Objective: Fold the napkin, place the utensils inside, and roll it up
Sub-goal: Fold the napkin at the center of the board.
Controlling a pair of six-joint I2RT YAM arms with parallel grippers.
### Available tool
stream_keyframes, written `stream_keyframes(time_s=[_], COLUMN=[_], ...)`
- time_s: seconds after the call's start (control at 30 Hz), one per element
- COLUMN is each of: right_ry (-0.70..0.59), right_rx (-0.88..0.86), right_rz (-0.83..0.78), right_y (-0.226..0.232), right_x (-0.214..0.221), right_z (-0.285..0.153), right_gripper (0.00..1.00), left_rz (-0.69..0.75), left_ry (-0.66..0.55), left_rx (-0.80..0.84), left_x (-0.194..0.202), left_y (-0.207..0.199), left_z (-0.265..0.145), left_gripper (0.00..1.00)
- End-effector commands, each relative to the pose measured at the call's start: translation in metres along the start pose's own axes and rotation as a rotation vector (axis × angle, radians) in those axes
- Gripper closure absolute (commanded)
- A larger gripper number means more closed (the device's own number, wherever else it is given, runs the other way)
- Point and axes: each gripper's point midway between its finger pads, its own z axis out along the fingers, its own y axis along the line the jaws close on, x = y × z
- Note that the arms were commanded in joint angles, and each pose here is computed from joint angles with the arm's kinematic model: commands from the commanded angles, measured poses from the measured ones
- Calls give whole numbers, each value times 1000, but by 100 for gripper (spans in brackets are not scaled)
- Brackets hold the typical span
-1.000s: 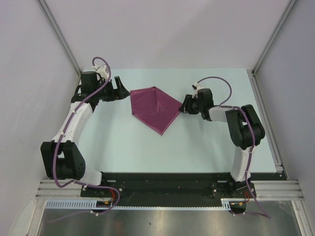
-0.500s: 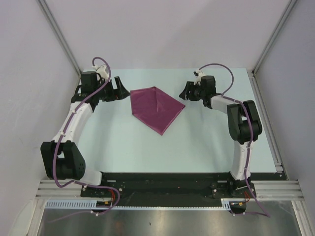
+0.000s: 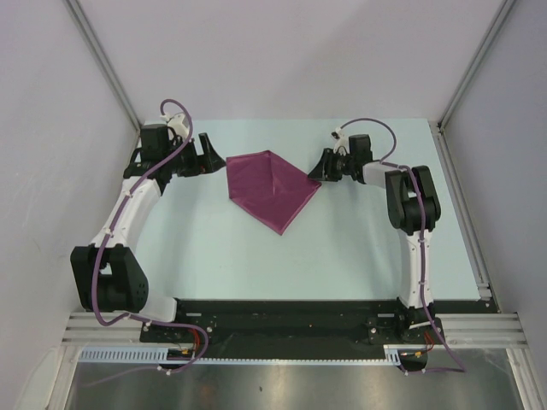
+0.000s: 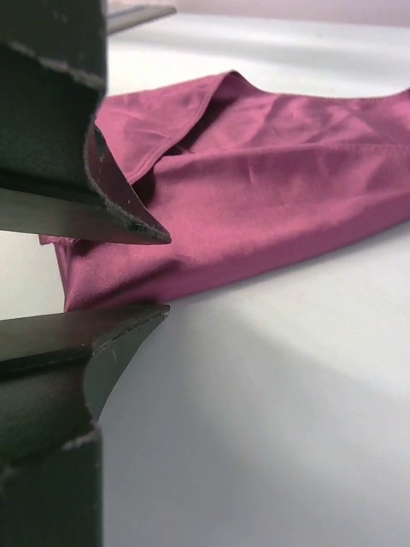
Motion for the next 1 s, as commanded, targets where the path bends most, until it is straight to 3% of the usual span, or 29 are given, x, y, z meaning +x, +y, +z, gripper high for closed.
stream_keyframes(time_s=[0.0, 0.13, 0.27, 0.5, 0.57, 0.73, 0.97], right_ry=[39, 57, 63, 55, 25, 45, 13], right_rx=[-73, -70, -46, 12, 37, 140, 262], right_rz=[32, 37, 41, 95, 85, 205, 278], right_y=[10, 9, 7, 13, 22, 22, 40], right_x=[3, 7, 12, 28, 27, 74, 122], right_z=[5, 6, 4, -12, -21, -43, -70], right_gripper=[62, 66, 84, 99, 100, 100, 100], left_rz=[-7, -5, -6, -22, -34, -43, -95], left_ry=[-19, -23, -24, -33, -29, -8, 39], left_rx=[6, 8, 9, 37, 57, 71, 138], left_x=[-5, -7, -7, -6, -5, 8, 60], left_y=[0, -1, -1, -7, -11, -20, -54], left_z=[-2, -3, -4, -4, -3, 2, 11], left_gripper=[8, 8, 8, 8, 8, 8, 8])
